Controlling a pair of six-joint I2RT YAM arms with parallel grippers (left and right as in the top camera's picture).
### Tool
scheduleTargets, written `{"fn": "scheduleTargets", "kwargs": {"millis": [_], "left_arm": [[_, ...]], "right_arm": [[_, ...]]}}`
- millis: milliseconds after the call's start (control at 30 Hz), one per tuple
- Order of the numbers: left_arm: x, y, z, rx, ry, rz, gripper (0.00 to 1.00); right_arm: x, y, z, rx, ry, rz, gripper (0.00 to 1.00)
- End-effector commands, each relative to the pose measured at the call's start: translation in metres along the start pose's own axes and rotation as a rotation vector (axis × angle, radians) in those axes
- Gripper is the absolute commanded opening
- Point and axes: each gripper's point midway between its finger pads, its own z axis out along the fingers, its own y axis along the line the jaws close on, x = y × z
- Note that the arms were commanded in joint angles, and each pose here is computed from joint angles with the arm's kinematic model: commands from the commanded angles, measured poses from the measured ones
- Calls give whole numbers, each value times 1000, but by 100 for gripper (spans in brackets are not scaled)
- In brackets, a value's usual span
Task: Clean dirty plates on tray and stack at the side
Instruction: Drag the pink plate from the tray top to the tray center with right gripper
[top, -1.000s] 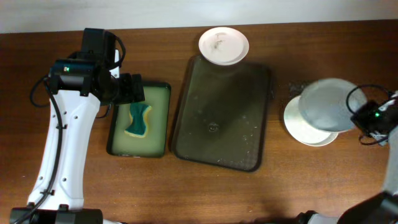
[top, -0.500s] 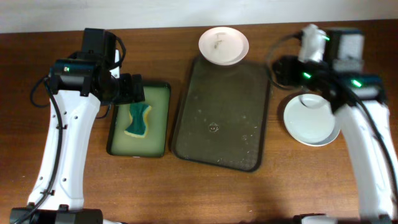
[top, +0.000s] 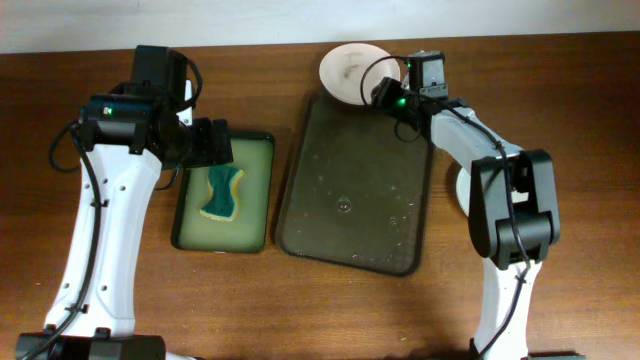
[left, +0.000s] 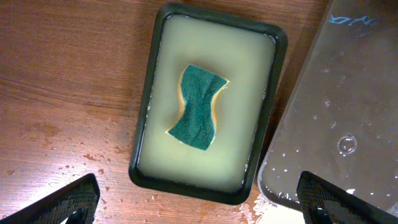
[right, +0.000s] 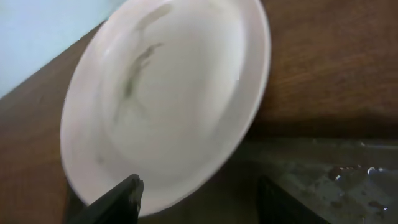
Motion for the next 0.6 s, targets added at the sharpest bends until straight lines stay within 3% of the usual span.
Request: {"fn": "scheduleTargets", "kwargs": {"millis": [0,33,67,100,233,333,433,567], "left_arm": [[-1,-1,-1,7,-2,-4,100],[-1,-1,-1,7,-2,-4,100],[-1,-1,-1,7,-2,-4,100],[-1,-1,-1,7,-2,-4,100],[-1,-1,-1,7,-2,-4,100],[-1,-1,-1,7,-2,-4,100],[-1,-1,-1,7,-2,-4,100],[-1,-1,-1,7,-2,-4,100]], "right_arm": [[13,-18,20,48,19,63,53],[13,-17,19,45,18,60,25],[5,-10,7,37,10,48,12],[0,-3,-4,32,5,10,6],[0,10,-54,69,61,-64,4],[14,29,-114,53,158,-234,4],[88,-6,-170,215,487,-194,4],[176,-34,-175,307,731,-217,4]]}}
